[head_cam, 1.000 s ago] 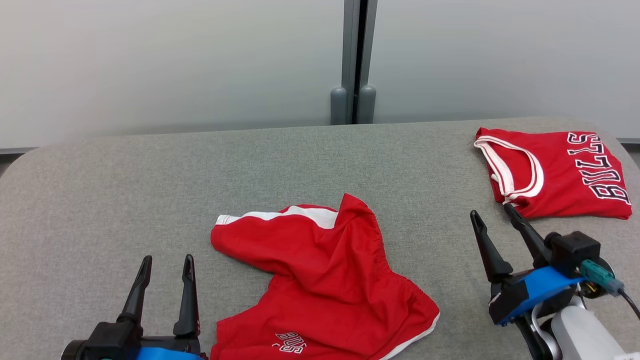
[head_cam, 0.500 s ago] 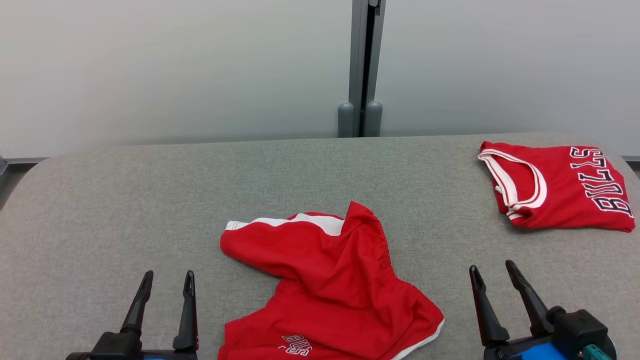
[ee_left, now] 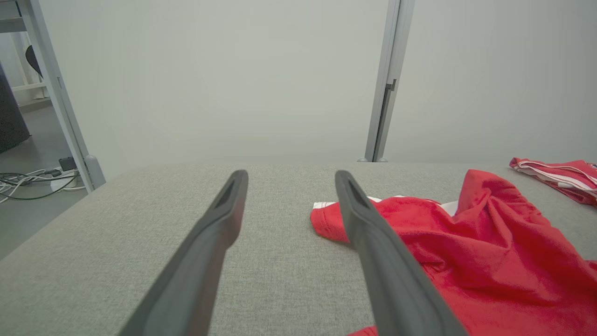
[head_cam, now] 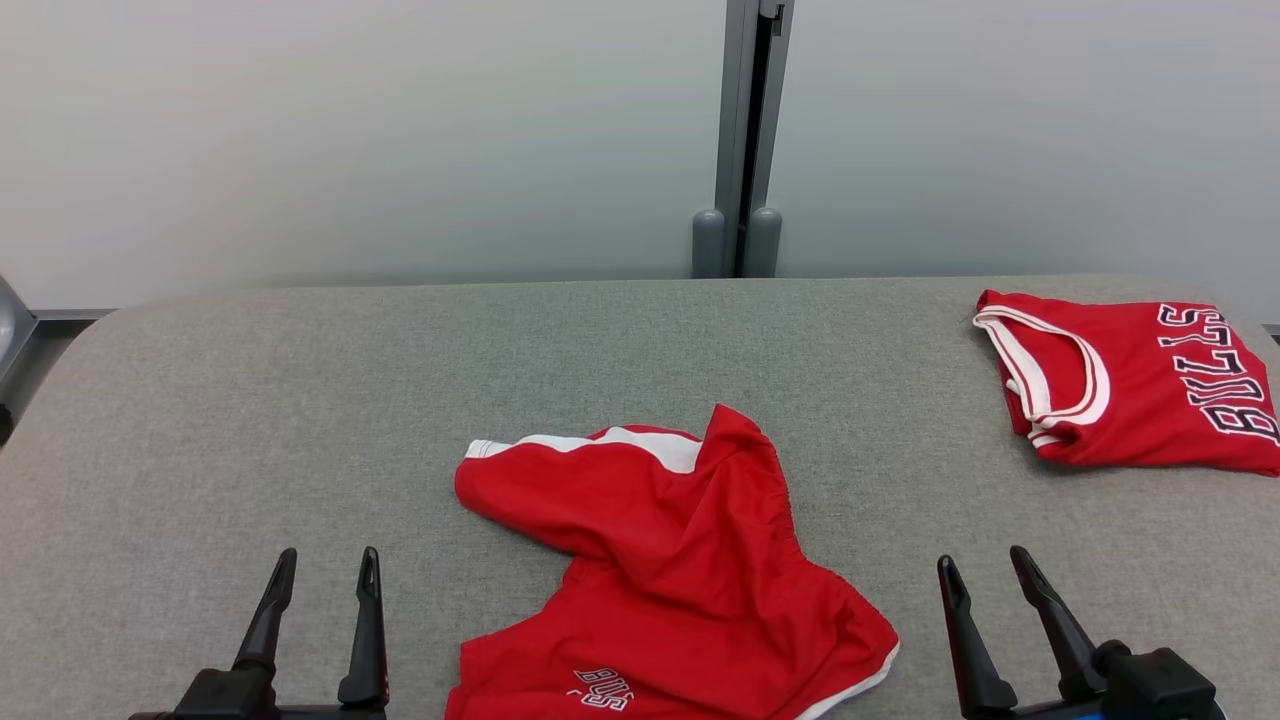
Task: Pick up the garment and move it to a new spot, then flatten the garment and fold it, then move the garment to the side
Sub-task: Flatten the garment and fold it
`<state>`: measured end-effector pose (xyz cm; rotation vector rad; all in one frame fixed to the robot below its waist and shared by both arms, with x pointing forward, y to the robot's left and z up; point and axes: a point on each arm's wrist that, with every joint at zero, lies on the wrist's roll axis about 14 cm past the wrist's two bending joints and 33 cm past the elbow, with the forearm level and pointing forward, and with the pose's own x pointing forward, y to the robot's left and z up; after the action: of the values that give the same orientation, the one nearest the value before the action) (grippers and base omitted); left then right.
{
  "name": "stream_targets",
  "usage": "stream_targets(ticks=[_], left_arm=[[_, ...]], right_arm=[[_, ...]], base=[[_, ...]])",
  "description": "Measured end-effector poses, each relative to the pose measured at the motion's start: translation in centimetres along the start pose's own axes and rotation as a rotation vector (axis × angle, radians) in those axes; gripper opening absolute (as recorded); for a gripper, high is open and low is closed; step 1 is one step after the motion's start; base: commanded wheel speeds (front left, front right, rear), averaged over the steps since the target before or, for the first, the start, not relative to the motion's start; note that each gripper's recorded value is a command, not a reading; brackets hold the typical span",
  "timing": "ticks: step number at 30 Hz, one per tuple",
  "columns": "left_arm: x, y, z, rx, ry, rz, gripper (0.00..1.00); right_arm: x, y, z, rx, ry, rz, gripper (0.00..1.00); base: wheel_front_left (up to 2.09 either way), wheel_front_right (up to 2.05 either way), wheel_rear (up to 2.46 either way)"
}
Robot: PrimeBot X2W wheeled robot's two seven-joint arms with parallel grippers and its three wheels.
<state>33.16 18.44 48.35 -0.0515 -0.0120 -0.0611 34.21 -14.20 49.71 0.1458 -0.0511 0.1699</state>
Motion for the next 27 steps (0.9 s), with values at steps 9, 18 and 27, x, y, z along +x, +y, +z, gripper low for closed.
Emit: stream_targets(ticks=[9,18,27], left_arm=[[-0.1,0.1,-0.3,-0.004,0.01,0.007,1.0],[-1.0,-2.9,-2.5,0.013,0.083,-0.113,1.0],[-4.2,-6.0,-6.9,-0.009,0.24,-0.239,1.0]], right_arm=[[0.1,0.1,-0.2,0.005,0.007,0.004,1.0],[-0.1,-0.4,-1.5,-0.002,0.047,-0.012,1.0],[-0.8,-1.5,-4.8,-0.069,0.175,0.019,1.0]], base=[[0.0,0.0,0.0],[0.0,0.0,0.0],[0.0,0.0,0.0]])
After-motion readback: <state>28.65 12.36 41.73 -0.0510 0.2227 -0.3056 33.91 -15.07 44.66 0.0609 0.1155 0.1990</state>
